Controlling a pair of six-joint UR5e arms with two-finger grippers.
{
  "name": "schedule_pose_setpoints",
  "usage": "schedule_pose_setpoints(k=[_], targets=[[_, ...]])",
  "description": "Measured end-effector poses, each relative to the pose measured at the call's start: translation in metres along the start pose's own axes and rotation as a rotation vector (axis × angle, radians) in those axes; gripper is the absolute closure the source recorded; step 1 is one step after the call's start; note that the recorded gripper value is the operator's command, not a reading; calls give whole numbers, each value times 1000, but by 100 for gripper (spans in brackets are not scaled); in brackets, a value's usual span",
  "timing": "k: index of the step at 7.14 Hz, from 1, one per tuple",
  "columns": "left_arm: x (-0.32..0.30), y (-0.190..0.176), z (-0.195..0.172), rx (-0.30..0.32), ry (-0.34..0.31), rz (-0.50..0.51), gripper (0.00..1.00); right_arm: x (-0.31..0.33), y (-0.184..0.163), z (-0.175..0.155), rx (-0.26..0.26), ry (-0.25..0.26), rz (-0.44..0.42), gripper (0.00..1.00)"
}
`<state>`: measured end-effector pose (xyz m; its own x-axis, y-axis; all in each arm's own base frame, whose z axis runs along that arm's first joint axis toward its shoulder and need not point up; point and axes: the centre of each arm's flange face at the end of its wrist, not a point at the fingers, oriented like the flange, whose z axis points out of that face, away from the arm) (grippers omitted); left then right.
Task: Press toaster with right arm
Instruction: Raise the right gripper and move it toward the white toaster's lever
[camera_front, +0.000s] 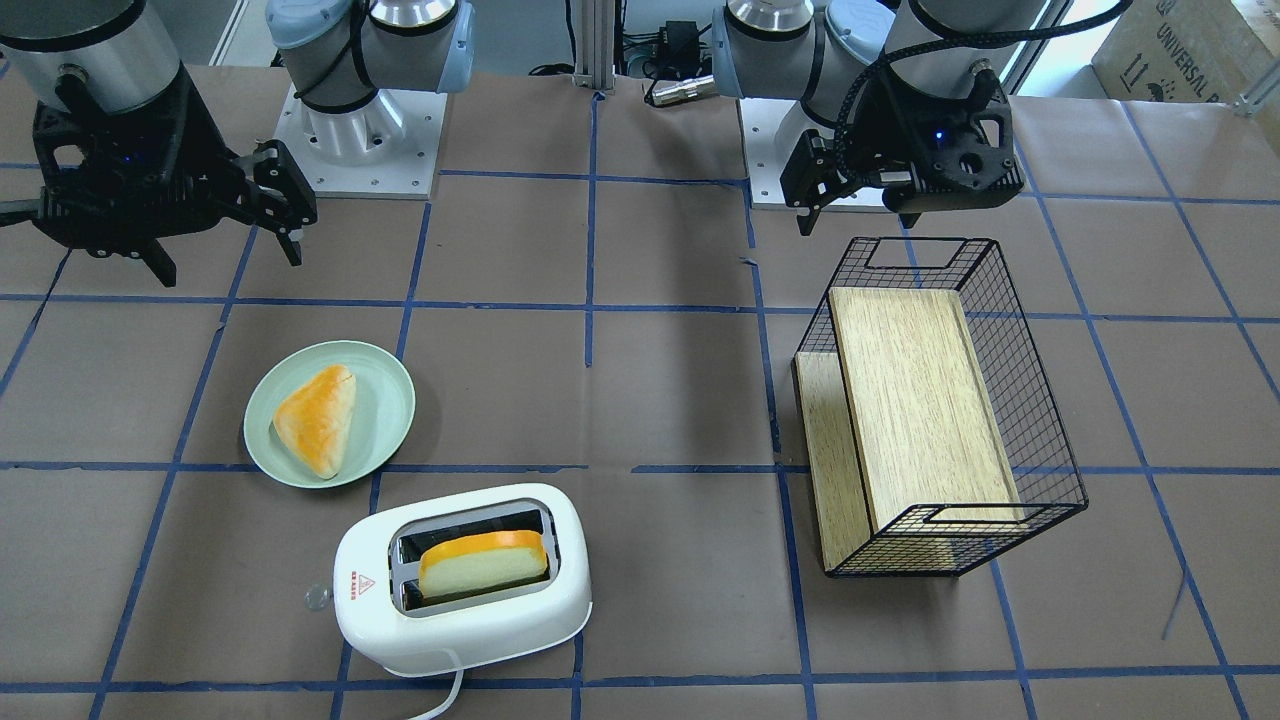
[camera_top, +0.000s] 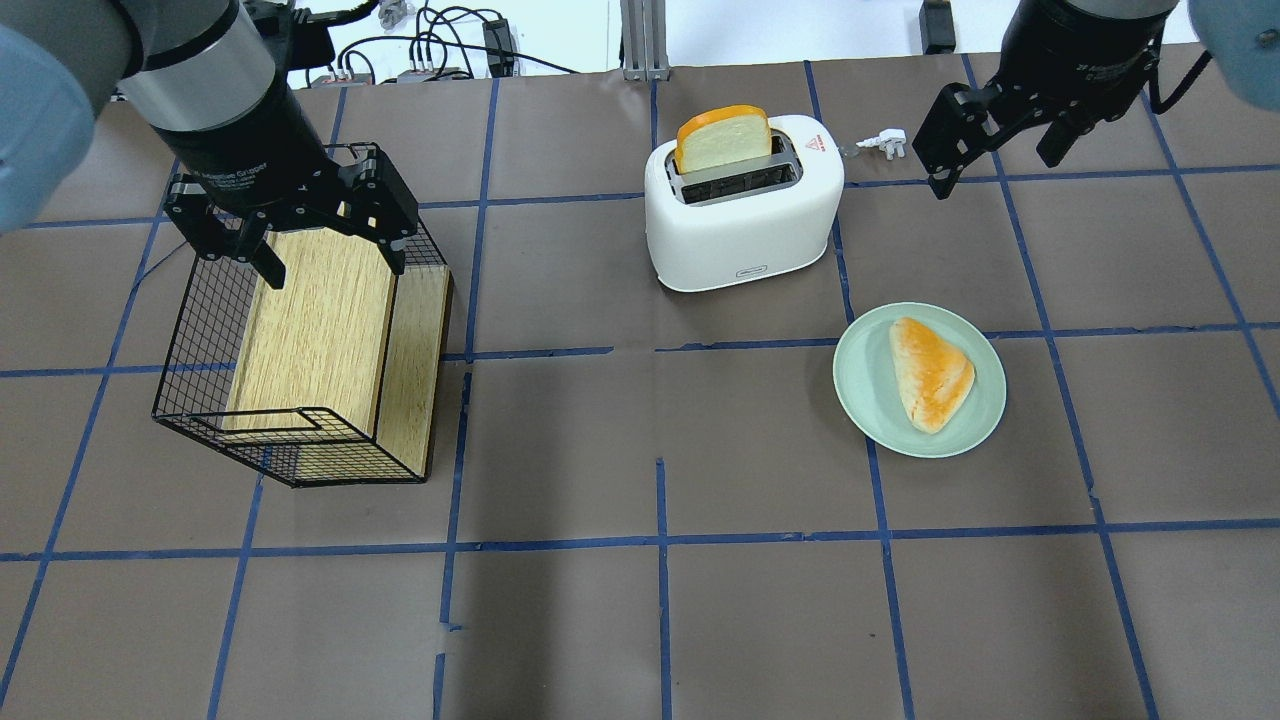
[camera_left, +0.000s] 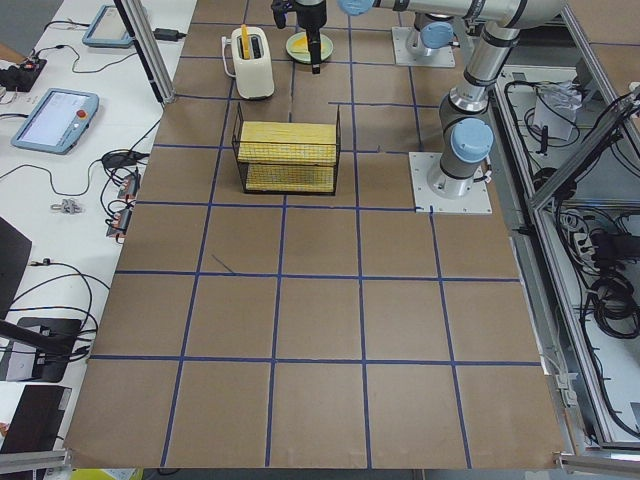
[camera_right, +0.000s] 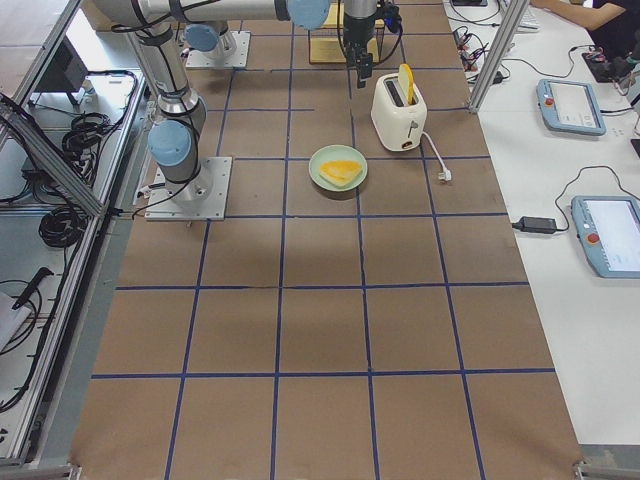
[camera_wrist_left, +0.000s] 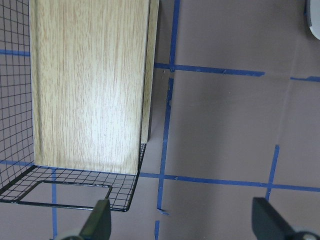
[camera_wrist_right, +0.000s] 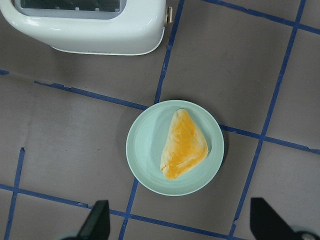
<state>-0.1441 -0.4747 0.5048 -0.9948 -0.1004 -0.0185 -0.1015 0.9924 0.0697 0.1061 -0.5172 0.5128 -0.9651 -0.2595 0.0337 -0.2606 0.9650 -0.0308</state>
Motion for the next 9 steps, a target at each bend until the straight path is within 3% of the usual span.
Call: schedule_pose_setpoints(k=[3, 4, 5, 6, 7, 9], targets=[[0, 0, 0, 1, 0, 0, 0, 0, 0, 2, 0, -1, 2, 3], [0, 0, 0, 0, 0, 0, 0, 1, -2, 0, 16, 3, 1, 14], [0, 0, 0, 0, 0, 0, 0, 3, -7, 0, 34, 3, 4, 38], [0, 0, 0, 0, 0, 0, 0, 12, -13, 3, 49, -6, 9, 71], [0, 0, 0, 1, 0, 0, 0, 28, -18, 5, 67, -42, 18, 95], [0, 0, 0, 0, 0, 0, 0, 65, -29, 12, 109, -155, 39, 96]])
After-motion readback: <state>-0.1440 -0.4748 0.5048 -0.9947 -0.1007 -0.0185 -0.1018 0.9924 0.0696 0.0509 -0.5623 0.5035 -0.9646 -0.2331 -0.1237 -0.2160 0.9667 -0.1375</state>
